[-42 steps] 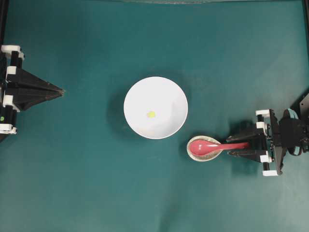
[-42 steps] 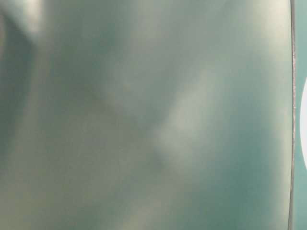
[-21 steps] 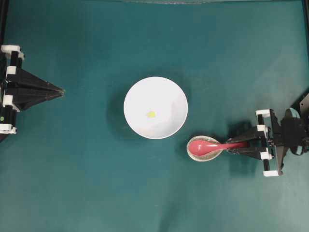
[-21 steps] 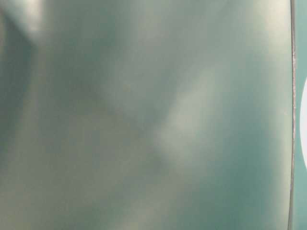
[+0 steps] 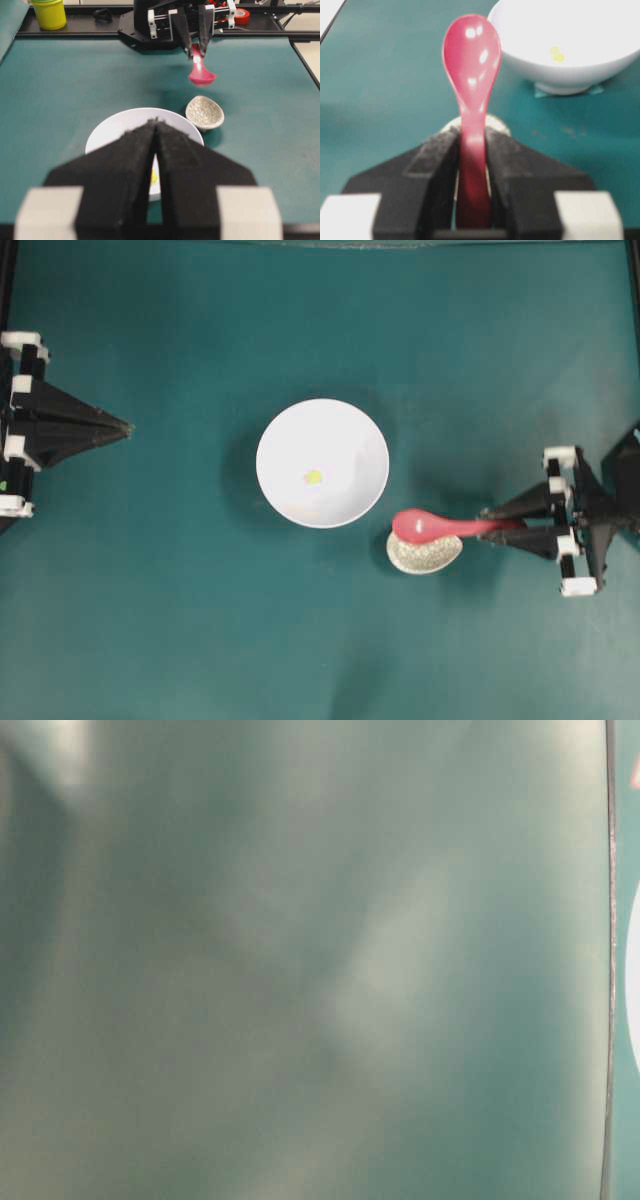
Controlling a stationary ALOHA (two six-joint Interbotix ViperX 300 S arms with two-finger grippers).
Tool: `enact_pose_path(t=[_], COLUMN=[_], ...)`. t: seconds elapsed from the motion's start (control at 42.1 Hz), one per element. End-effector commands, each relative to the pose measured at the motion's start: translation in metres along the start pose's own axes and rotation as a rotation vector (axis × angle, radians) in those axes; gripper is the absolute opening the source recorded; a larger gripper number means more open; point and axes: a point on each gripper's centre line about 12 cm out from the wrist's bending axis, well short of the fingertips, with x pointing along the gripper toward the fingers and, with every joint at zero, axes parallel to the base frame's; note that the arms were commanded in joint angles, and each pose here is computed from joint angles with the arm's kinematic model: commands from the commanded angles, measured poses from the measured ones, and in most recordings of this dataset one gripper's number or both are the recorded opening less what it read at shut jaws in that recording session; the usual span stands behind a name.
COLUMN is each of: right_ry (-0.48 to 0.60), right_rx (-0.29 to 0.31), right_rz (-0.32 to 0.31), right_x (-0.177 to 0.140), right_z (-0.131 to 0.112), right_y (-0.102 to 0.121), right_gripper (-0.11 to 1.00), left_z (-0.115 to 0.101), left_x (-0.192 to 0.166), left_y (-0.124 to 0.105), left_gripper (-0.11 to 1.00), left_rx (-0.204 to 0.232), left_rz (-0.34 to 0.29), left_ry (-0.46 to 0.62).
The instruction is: Scoop the yellow hexagonal prism block from the bowl with a spoon using the right arm.
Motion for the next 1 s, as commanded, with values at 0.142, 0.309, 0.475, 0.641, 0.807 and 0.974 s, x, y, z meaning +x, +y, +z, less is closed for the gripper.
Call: enact_pose_path(t=[0.142, 0.309, 0.475, 0.641, 0.807, 0.974], right_ry=[0.098, 0.214, 0.328, 0.430, 0.562, 0.704], right_rx=[0.050, 0.059, 0.082, 0.083, 0.087, 0.082], right_rz=[-0.031, -0.022, -0.032, -0.040, -0.036, -0.022], right_x=[0.013, 0.020, 0.028, 0.037, 0.051, 0.072], right_z=[0.045, 0.078, 0.101, 0.123, 0.140, 0.144], right_y=[-0.008, -0.015, -0.027, -0.039, -0.049, -0.056], right_gripper=[0.23, 0.23, 0.23, 0.23, 0.23, 0.23], left_z=[0.010, 0.009, 0.009, 0.009, 0.008, 0.006], left_x=[0.003, 0.003, 0.003, 0.003, 0.004, 0.005], left_y=[0.000, 0.000, 0.000, 0.000, 0.000, 0.000], left_gripper=[0.00, 0.00, 0.00, 0.00, 0.00, 0.00], left_rx=[0.002, 0.002, 0.002, 0.002, 0.002, 0.002], left_rz=[0.000, -0.001, 0.000, -0.001, 0.000, 0.000], left_ry=[-0.031, -0.031, -0.029, -0.029, -0.023, -0.012])
